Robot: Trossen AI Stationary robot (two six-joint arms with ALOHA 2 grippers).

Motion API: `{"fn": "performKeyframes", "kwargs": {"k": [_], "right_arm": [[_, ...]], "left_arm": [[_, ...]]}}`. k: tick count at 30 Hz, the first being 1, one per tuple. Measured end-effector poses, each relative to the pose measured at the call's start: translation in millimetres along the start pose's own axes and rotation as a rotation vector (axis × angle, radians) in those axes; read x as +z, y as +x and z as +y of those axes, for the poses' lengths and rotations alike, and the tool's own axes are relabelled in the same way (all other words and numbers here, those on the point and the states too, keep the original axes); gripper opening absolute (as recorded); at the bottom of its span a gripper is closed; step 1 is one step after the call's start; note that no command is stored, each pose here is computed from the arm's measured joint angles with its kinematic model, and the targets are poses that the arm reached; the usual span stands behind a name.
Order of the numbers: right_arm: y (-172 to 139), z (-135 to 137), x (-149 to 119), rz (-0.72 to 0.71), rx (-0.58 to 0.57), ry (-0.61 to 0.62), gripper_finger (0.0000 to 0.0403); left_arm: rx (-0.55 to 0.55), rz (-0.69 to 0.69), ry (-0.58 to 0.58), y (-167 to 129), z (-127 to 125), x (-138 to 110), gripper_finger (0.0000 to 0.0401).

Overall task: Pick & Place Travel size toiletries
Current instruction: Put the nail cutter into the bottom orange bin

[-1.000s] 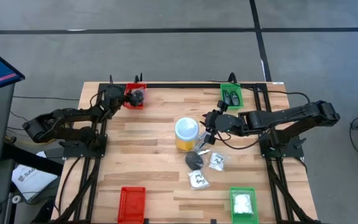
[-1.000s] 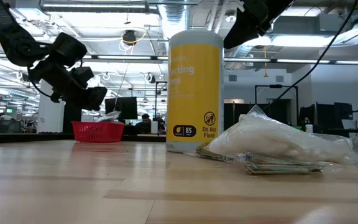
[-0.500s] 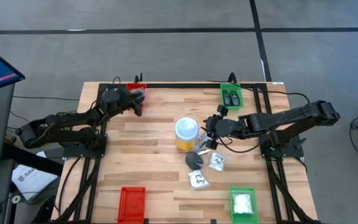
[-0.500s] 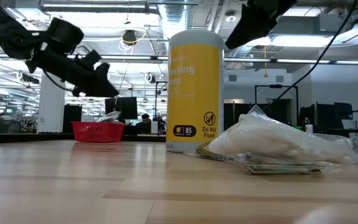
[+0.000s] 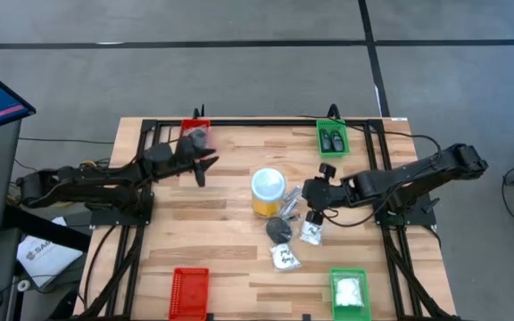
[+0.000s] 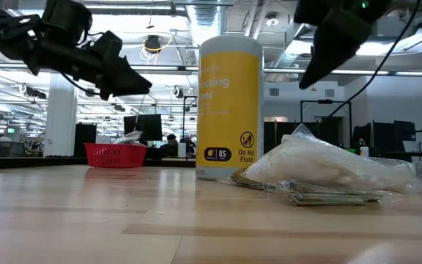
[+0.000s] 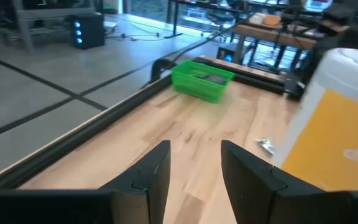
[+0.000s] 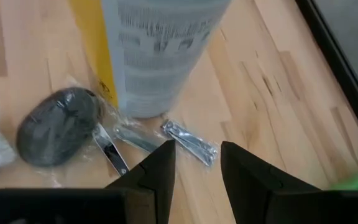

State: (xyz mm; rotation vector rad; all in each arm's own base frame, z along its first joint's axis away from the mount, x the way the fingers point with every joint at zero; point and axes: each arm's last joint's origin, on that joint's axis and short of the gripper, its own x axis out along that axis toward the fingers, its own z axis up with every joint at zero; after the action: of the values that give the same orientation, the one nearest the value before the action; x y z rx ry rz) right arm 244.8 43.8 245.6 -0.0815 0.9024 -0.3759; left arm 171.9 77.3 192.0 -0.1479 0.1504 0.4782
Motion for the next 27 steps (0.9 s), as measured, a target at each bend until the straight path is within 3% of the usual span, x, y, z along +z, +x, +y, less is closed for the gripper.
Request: {"fn": "performKeyframes", "kwargs": {"k": [10,15,27], "right_arm": [[31.4,-6.3,-19.0,-0.043,0.025,-0.039,0.0118],[48.4,-13.8,-22.3,-0.015,0.049,-0.023,0.0118],[104.8,-1.5,-28.7,0.079,0.054,-0.15,0.0118]], "left_arm": [[-0.039,-0.017,0.006,-0.6,-8.1,1.0,0.0131],[-0.045,-0.026,0.006,-0.6,-9.1,1.8,0.0131],[-0.047,-0.033,0.006,-0.7,-9.3,2.5,0.0131]]}}
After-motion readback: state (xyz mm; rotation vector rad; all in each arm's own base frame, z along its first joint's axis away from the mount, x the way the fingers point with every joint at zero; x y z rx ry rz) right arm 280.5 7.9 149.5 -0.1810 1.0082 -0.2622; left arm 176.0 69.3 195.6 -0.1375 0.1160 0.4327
